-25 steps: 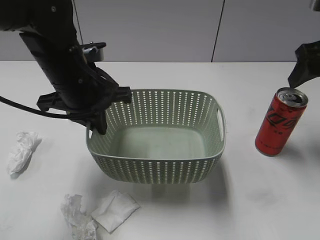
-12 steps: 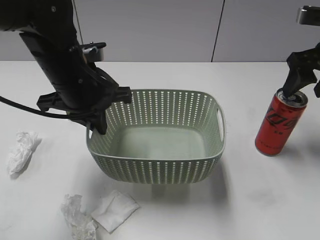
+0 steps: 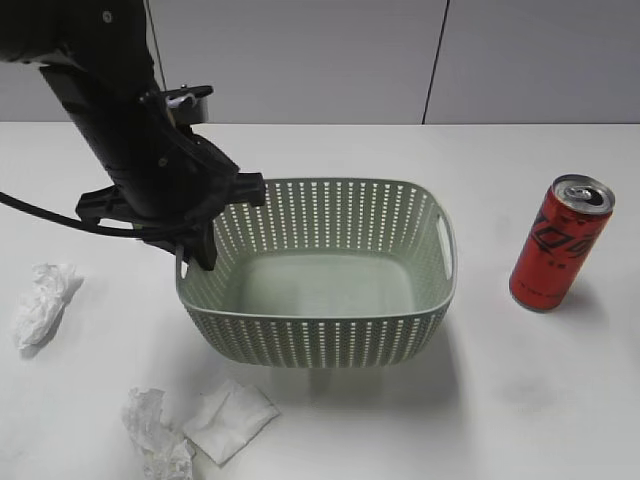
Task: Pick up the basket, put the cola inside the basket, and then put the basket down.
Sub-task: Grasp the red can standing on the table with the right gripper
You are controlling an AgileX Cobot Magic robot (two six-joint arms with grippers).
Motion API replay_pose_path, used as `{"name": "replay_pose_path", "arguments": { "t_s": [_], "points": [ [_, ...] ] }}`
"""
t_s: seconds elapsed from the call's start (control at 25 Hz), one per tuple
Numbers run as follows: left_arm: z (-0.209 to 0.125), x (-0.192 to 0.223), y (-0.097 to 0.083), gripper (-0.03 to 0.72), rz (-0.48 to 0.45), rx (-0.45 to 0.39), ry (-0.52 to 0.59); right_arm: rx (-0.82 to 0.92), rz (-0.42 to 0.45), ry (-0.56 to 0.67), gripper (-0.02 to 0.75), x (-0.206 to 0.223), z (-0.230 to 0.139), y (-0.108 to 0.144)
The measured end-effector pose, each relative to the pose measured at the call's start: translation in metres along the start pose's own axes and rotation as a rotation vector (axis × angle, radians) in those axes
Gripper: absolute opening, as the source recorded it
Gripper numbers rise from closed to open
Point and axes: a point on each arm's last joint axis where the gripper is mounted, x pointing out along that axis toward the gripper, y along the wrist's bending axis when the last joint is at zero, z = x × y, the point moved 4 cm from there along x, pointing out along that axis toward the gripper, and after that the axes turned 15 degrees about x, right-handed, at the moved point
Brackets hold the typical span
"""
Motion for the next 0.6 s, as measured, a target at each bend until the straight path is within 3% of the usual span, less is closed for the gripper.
{"name": "replay_pose_path", "arguments": {
  "t_s": [0.32, 0.6],
  "points": [
    [-0.001, 0.0, -0.001, -0.001, -0.009, -0.007, 0.004, -0.016, 0.011, -0.118, 0.551, -0.047, -0.102, -0.017],
    [-0.001, 0.0, -0.002, -0.001, -0.012, -0.009, 0.008, -0.038, 0.05, -0.384, 0.551, -0.064, -0.177, -0.032]
  ]
}}
